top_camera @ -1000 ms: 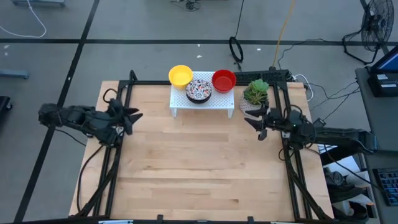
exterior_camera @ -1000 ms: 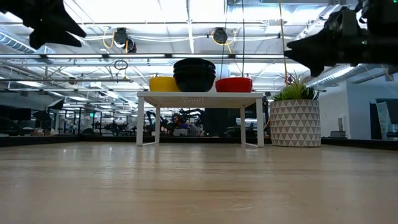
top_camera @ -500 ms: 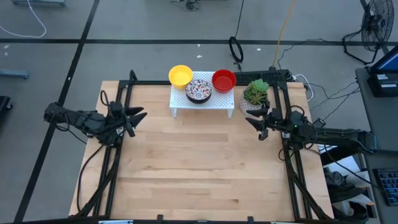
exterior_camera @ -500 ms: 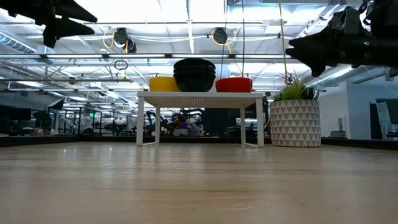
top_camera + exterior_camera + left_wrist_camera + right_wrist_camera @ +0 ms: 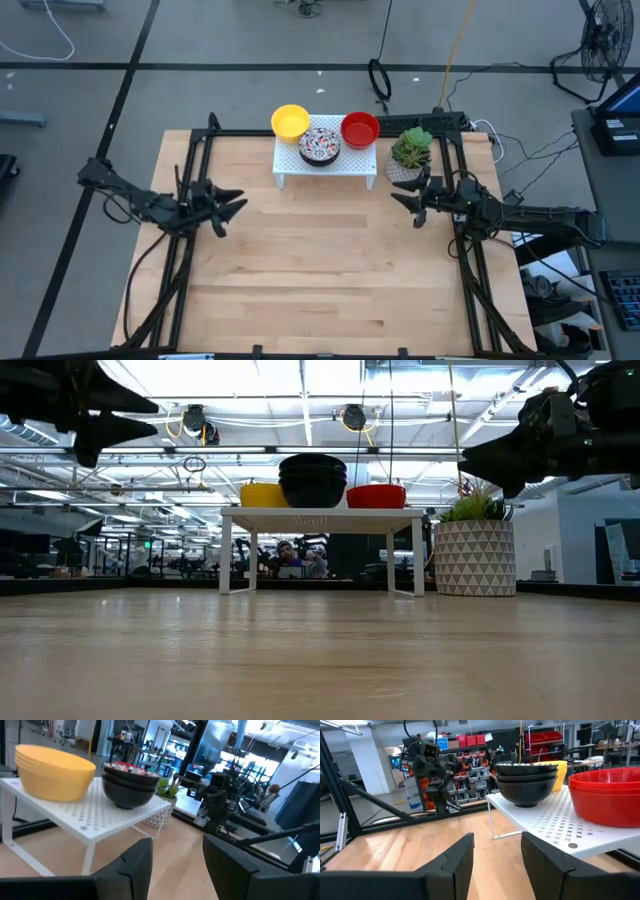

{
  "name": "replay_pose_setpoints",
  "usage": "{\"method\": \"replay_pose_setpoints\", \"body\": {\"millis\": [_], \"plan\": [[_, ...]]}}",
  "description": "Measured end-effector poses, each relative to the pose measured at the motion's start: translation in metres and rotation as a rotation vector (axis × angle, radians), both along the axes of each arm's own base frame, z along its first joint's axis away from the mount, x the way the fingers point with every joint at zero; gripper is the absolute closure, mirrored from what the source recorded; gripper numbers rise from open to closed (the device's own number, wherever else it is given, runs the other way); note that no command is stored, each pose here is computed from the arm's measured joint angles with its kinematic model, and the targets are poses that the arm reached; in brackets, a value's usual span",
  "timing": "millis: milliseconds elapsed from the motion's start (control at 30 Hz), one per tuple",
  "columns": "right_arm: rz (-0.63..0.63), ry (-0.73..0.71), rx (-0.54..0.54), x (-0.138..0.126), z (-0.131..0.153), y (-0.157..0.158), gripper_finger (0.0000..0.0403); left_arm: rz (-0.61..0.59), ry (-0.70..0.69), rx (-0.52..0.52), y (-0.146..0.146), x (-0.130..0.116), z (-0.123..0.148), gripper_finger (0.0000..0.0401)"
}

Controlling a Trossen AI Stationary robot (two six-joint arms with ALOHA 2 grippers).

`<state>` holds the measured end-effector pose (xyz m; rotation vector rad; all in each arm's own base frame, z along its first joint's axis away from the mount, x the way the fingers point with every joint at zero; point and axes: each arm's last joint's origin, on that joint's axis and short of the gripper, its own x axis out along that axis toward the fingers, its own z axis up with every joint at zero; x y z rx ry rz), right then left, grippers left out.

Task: Pick & Place Mini bowls
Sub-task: Return to Home Position

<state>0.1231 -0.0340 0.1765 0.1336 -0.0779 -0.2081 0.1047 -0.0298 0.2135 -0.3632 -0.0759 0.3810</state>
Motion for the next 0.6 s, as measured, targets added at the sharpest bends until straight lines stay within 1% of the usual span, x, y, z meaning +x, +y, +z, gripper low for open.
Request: {"method": "replay_pose_setpoints", "body": {"millis": [100,233,367,433,500,600], "plan": [[-0.029,0.011,0.005,0.000,-0.001,-0.001,0.0248,-0.006,-0.006,-0.002,-0.001,0.001,-0.015,0.0226],[-0.119,0.047,0.018,-0.001,-0.005,-0.003,0.0248,-0.007,0.000,-0.037,-0.001,0.001,-0.037,0.0226],[-0.211,0.097,0.031,-0.002,-0.010,-0.006,0.0248,0.002,0.029,-0.053,-0.001,0.000,-0.050,0.0226],[-0.256,0.127,0.036,-0.002,-0.013,-0.007,0.0248,0.035,0.032,-0.070,0.000,0.000,-0.051,0.0226],[-0.299,0.151,0.040,-0.003,-0.015,-0.008,0.0248,0.081,0.036,-0.065,0.001,-0.001,-0.051,0.0226],[-0.348,0.175,0.042,-0.004,-0.017,-0.009,0.0248,0.187,0.066,0.004,0.004,-0.002,-0.052,0.0226]]}}
